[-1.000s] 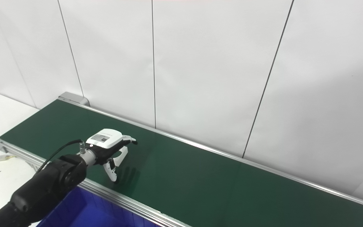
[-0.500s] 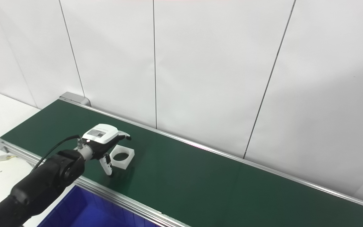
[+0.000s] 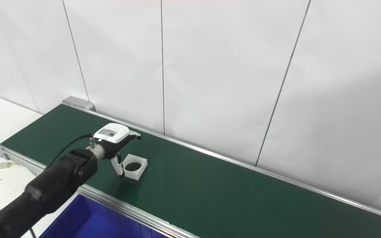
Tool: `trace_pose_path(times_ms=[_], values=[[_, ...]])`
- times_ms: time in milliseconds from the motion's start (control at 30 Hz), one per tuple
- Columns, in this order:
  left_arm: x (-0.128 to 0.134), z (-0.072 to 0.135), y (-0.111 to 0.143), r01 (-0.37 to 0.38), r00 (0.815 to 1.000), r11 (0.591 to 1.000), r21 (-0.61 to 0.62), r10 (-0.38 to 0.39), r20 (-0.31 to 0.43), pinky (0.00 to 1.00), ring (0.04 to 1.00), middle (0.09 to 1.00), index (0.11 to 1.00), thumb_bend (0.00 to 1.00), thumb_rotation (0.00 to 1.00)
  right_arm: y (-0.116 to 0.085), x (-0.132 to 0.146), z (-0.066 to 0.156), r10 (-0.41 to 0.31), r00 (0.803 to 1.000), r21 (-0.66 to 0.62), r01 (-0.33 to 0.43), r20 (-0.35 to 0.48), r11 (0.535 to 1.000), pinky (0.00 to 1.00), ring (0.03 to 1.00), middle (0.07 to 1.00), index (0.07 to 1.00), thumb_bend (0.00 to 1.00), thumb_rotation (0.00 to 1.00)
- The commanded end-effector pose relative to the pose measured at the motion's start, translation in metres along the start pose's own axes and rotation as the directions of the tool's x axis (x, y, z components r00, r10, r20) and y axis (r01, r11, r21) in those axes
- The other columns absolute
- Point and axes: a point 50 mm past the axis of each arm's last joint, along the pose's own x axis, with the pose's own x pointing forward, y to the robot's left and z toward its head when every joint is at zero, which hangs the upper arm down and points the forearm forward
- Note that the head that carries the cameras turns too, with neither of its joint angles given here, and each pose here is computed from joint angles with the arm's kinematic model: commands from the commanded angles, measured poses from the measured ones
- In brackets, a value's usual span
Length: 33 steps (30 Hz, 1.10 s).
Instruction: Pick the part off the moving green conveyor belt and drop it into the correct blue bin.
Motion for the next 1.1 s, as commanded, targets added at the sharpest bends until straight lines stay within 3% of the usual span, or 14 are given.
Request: trace_pose_path(times_ms=[0,400,767,900,967,1033,1067], values=[[0.01,0.003,0.02,-0.072,0.997,0.997,0.024,0.072,0.007,0.68,0.81,0.859,0.843,0.92,0.0,0.002,0.004,0.012,-0.009,0.999,0.005,0.008,0.047,1.0,0.83,0.868,0.9,0.952,0.58,0.57],[0.015,0.033,-0.014,0.067,0.994,0.997,0.043,-0.071,0.088,0.68,0.805,0.859,0.82,0.93,0.0,0.007,0.005,0.014,-0.018,0.998,0.013,0.017,0.054,1.0,0.82,0.861,0.896,0.952,0.61,0.59],[0.011,0.037,-0.045,0.117,0.982,0.988,0.1,-0.13,0.135,0.71,0.795,0.818,0.747,0.87,0.0,0.009,0.005,0.015,-0.024,0.998,0.013,0.024,0.061,1.0,0.82,0.86,0.893,0.956,0.63,0.59],[0.011,0.035,-0.044,0.096,0.983,0.992,0.082,-0.108,0.151,0.67,0.708,0.708,0.671,0.82,0.0,0.009,0.004,0.016,-0.025,0.998,0.019,0.024,0.062,1.0,0.82,0.861,0.894,0.955,0.62,0.59],[0.012,0.034,-0.042,0.095,0.982,0.994,0.048,-0.102,0.157,0.65,0.593,0.53,0.569,0.59,0.0,0.009,0.004,0.016,-0.025,0.998,0.021,0.024,0.063,0.999,0.82,0.861,0.896,0.956,0.63,0.59],[0.012,0.034,-0.04,0.091,0.981,0.996,0.008,-0.09,0.169,0.65,0.499,0.492,0.53,0.52,0.0,0.008,0.004,0.016,-0.024,0.998,0.021,0.023,0.063,1.0,0.82,0.861,0.896,0.957,0.62,0.59],[0.012,0.034,-0.039,0.088,0.981,0.996,-0.011,-0.085,0.175,0.6,0.472,0.487,0.512,0.51,0.0,0.008,0.004,0.016,-0.024,0.998,0.021,0.023,0.063,1.0,0.82,0.862,0.897,0.957,0.63,0.59]])
